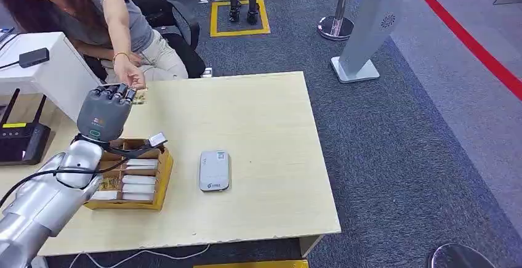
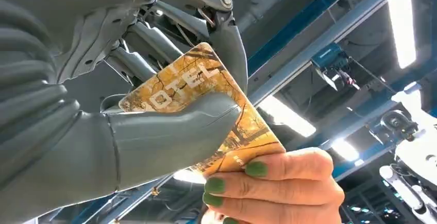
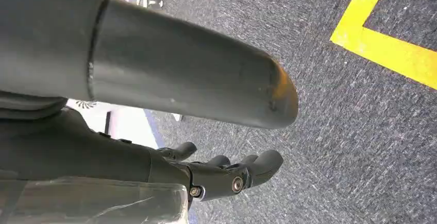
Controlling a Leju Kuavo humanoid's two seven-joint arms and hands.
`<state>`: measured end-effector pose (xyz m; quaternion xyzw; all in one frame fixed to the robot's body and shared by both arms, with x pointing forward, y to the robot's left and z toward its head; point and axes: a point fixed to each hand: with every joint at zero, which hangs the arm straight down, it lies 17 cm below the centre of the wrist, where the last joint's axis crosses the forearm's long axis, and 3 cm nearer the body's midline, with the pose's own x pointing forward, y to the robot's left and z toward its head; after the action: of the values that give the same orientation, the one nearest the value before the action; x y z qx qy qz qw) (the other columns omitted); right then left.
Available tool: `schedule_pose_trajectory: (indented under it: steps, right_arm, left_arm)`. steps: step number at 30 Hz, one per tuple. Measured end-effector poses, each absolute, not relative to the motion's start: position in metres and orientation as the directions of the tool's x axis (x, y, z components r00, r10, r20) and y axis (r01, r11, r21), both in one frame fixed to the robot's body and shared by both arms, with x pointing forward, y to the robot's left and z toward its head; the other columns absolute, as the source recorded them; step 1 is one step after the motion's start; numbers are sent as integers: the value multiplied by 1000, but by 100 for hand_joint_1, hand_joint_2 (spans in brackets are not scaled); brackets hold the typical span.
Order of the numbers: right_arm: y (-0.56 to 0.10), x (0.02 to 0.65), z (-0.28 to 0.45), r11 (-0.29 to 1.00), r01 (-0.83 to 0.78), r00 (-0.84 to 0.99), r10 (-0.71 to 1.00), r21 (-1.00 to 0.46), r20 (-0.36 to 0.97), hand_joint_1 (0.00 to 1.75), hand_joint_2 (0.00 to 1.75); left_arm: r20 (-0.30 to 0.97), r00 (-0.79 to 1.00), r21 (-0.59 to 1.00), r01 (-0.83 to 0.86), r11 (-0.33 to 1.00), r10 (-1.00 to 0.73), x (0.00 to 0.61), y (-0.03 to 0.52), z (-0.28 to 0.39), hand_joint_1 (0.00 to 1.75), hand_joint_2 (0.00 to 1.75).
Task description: Pass the card to the sensor for recognition and then transmit it.
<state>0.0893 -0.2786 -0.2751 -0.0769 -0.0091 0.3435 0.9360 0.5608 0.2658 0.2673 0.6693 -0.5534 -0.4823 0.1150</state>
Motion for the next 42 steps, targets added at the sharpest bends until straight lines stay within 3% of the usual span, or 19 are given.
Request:
schedule_pose_trajectory:
  steps: [14, 15, 16, 42]
  right_arm:
    - [-279, 89, -275, 752, -641, 764, 644, -150, -36, 0, 0]
    - [-279, 89, -275, 752, -641, 764, 644, -150, -36, 0, 0]
    - [-279, 89, -275, 753, -641, 764, 644, -150, -36, 0, 0]
    - [-281, 80, -277, 763, -628, 776, 629, -155, -49, 0, 0]
  left_arm:
    - [-522, -84, 688, -630, -360, -849, 561, 264, 267, 175, 175]
    - [-524, -87, 688, -630, -360, -847, 561, 264, 266, 157, 175]
    - [-527, -92, 688, -631, -360, -845, 560, 263, 266, 0, 175]
    - [-479, -87, 656, -697, -290, -873, 537, 257, 286, 0, 175]
